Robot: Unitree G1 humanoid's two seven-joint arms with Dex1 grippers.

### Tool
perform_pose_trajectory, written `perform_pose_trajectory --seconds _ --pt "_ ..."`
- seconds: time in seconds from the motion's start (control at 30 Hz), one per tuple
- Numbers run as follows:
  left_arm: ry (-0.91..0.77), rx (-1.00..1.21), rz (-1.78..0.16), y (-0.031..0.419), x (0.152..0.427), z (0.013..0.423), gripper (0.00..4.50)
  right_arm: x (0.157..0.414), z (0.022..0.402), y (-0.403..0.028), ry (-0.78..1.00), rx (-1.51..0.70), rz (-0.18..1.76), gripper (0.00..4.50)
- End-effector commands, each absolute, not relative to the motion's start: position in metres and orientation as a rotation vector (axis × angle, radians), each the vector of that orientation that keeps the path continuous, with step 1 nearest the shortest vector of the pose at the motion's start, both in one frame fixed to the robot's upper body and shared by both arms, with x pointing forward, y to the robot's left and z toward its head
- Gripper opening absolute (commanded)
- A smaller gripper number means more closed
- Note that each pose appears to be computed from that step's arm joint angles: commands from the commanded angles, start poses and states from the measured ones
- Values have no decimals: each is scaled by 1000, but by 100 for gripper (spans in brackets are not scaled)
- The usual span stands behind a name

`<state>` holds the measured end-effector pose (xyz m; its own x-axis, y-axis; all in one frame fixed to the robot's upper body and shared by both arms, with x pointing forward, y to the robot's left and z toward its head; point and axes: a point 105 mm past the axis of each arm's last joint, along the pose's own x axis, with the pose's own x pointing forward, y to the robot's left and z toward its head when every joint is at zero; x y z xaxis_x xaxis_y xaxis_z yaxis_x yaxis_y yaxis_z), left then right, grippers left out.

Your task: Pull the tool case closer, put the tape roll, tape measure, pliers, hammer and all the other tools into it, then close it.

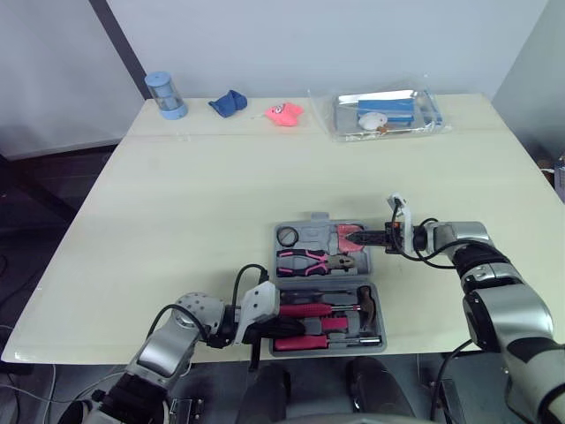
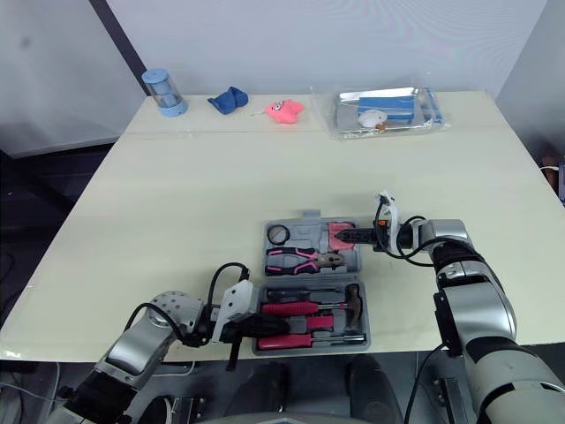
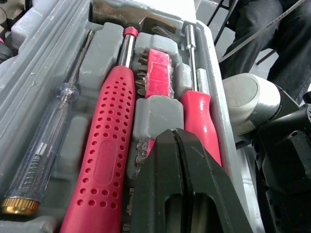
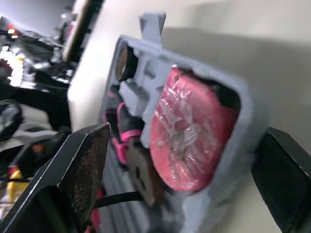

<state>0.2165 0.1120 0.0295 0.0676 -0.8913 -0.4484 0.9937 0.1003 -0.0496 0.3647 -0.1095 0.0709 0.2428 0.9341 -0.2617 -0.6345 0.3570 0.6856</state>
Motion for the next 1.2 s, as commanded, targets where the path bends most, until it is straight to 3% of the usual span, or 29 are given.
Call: perform_pose_trajectory --seconds 0.03,0.47,0.67,0.83,1.07,1.17,1.2 --pt "455 292 -1437 115 213 22 0 368 100 -98 618 542 1249 438" --pt "340 153 -1362 126 223 47 0 349 149 -98 502 664 1496 438" --pt "303 118 -1299 162 218 73 0 315 158 -95 517 626 1617 438" --pt "392 139 -1266 207 200 79 0 275 146 -102 595 544 1656 438" --pt "376 136 -1137 242 198 92 0 235 152 -131 537 385 1557 438" --pt "343 123 -1081 249 206 98 78 233 142 -151 453 203 1375 450" --pt "333 117 -1067 250 208 99 133 232 139 -157 427 156 1329 450"
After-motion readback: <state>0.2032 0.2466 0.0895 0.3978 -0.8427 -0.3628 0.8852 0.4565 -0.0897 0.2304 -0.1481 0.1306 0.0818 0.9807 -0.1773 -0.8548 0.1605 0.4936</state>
